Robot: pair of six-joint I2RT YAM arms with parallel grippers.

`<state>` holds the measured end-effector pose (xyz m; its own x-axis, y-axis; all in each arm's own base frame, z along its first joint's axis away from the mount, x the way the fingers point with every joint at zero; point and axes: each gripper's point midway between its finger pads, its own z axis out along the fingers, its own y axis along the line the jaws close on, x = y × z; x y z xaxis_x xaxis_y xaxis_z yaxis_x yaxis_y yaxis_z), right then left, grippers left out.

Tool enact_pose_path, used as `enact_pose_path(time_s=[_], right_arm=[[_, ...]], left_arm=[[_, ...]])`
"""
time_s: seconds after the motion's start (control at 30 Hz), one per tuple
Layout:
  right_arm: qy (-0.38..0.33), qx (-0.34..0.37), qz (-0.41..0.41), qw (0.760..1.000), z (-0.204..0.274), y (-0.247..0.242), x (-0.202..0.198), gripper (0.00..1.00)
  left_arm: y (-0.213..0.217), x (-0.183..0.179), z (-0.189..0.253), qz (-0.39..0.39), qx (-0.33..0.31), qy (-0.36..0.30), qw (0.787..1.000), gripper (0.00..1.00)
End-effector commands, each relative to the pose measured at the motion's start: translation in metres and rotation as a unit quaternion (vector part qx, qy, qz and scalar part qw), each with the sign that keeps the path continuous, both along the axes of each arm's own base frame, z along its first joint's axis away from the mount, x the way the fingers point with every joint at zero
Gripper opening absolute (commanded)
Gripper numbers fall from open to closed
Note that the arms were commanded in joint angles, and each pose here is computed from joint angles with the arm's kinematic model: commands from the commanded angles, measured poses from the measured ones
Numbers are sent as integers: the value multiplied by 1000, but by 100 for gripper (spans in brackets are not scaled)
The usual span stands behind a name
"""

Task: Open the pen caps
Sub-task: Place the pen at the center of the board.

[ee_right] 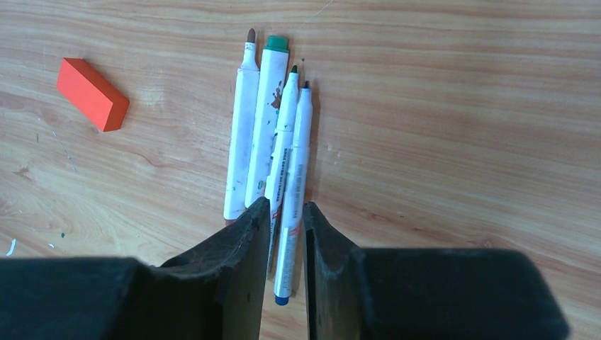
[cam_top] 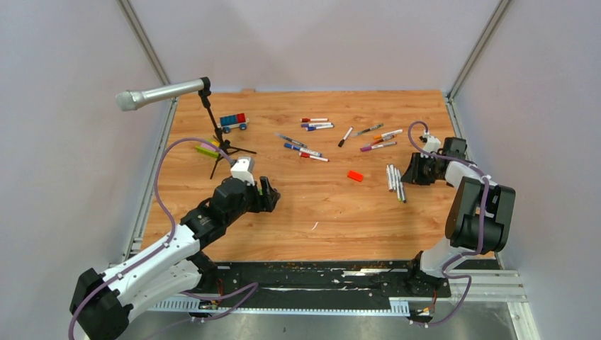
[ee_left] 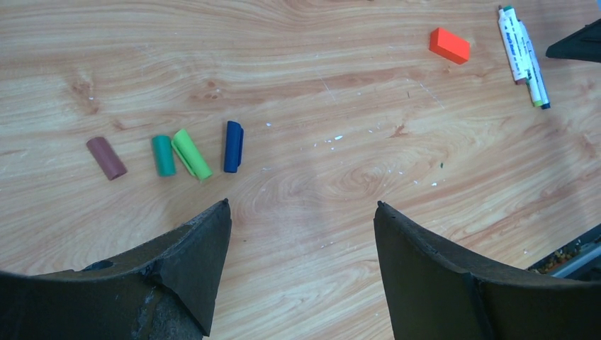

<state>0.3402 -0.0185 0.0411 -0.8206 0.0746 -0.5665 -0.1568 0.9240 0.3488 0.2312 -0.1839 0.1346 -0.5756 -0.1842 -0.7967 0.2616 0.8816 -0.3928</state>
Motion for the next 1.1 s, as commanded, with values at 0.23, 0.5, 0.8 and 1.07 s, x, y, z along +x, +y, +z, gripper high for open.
enact_pose_path(time_s=[0.23,0.5,0.8,1.07], right_arm=[[-34,0,11,999,23,-2,12,28],[-77,25,44,996,47,12,14,32],[-190,3,221,957,88,57,13,42],[-266,-58,459,846,114,123,11,49]], left_arm=[[-1,-1,17,1,-31,-20,999,80],[-2,-7,21,-10,-46,-24,999,81],[0,-15,18,-13,-65,-31,997,84],[-2,-20,18,-18,-96,-43,994,94]])
